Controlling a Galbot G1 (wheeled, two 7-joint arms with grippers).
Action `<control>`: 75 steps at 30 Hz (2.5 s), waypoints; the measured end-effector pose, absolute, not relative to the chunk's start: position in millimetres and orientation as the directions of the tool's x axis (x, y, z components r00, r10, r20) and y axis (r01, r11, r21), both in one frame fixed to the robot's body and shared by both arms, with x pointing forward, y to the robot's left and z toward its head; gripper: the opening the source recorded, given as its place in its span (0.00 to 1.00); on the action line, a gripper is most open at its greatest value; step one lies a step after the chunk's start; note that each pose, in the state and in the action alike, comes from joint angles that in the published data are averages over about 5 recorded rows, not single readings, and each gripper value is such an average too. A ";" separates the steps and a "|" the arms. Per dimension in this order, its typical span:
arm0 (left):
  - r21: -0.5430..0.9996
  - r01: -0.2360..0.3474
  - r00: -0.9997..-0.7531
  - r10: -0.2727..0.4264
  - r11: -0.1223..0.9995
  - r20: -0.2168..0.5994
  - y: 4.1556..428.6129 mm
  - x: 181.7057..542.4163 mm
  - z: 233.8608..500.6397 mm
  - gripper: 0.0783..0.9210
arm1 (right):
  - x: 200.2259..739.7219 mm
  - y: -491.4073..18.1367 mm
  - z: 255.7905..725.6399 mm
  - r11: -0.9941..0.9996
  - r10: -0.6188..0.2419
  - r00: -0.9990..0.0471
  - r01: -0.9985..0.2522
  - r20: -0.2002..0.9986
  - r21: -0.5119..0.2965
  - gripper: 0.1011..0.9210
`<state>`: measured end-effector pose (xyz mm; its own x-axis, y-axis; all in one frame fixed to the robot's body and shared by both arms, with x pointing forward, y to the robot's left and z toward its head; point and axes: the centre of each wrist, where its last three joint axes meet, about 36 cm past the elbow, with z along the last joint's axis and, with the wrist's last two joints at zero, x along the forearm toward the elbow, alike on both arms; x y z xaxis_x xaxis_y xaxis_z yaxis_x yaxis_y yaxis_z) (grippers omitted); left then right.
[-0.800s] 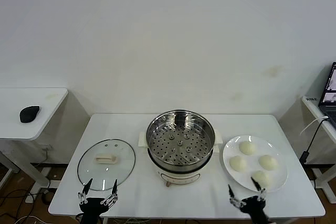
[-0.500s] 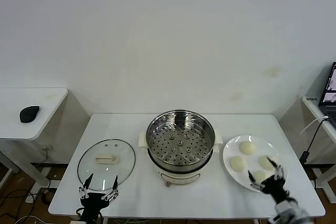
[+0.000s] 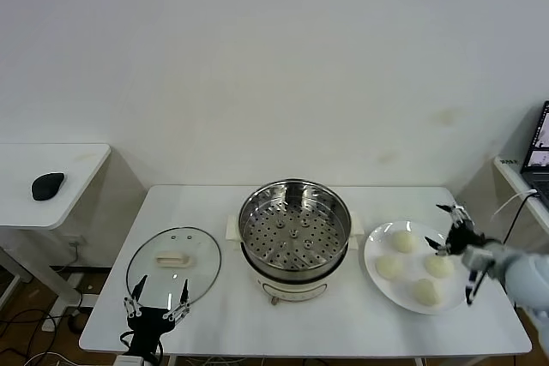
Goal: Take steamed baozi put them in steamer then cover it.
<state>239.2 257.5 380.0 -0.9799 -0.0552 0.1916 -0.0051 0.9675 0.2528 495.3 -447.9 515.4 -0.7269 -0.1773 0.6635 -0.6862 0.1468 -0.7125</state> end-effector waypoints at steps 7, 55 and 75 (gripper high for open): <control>0.276 -0.014 -0.982 -0.066 0.961 0.178 261.9 243.2 380.5 0.88 | 549.3 -447.2 523.8 0.067 -0.172 -0.573 -0.818 0.801 -0.571 0.88; 0.327 -0.038 -0.983 -0.094 0.944 0.158 274.1 242.2 383.3 0.88 | 651.3 -407.3 448.7 -0.051 -0.016 -0.248 -0.967 0.969 -0.249 0.78; 0.324 -0.038 -0.984 -0.092 0.945 0.153 273.6 243.6 384.1 0.88 | 651.4 -411.5 459.7 -0.053 0.001 -0.255 -0.966 0.967 -0.255 0.56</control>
<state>243.6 273.6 384.1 -0.9839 -0.0919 0.1534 -0.0377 0.9453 0.3240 651.4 -411.5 459.7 -0.2552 0.0008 0.9669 -0.9655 -0.0532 -0.2548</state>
